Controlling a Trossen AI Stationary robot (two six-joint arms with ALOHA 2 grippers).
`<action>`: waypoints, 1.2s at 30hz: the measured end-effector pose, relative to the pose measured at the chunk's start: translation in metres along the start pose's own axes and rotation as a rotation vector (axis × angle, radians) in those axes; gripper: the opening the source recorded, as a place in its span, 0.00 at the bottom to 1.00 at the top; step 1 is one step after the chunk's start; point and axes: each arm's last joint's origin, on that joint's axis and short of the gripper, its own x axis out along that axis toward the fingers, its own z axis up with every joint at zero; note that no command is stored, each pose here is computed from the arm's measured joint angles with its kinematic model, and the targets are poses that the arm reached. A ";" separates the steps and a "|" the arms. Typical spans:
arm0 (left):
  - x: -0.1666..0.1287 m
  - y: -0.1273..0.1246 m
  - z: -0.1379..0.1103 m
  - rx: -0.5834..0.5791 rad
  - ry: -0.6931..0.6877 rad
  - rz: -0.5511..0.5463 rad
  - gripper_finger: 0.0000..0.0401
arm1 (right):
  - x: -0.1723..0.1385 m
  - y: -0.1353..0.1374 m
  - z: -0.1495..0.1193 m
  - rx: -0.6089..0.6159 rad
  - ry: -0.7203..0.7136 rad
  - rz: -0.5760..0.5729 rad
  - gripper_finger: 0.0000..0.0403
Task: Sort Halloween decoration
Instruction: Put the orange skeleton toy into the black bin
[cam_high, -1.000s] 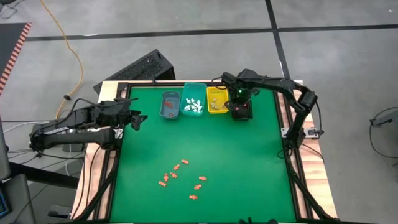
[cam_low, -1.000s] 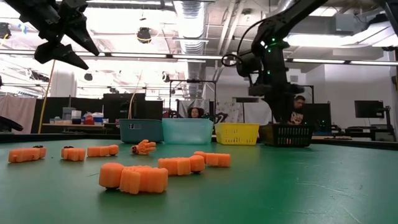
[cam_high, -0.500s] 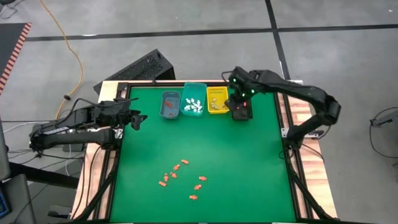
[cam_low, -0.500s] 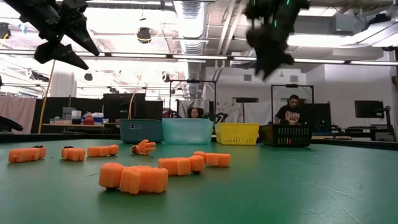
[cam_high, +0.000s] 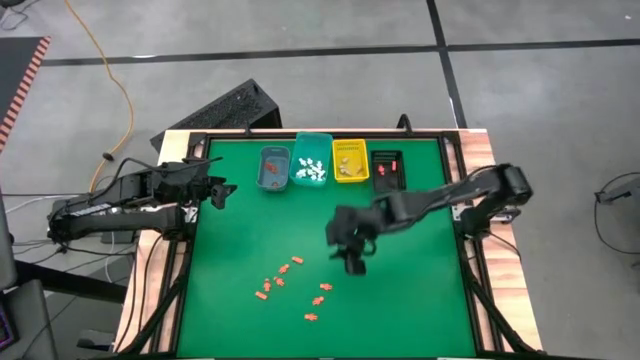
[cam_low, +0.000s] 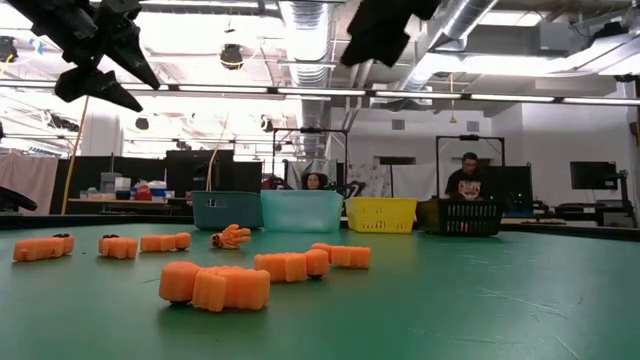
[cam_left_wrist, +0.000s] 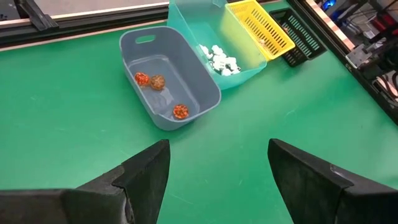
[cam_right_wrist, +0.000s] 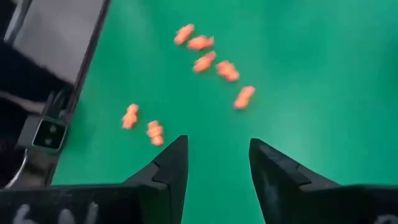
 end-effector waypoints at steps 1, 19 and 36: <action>0.000 0.000 0.000 -0.001 0.000 0.000 0.65 | 0.010 0.007 -0.004 -0.015 0.027 0.011 0.40; 0.000 0.000 0.000 -0.080 0.001 0.000 0.65 | 0.132 0.061 -0.062 -0.098 0.220 -0.083 0.38; 0.000 0.000 0.000 -0.087 0.003 0.001 0.65 | 0.162 0.062 -0.082 -0.027 0.255 -0.163 0.33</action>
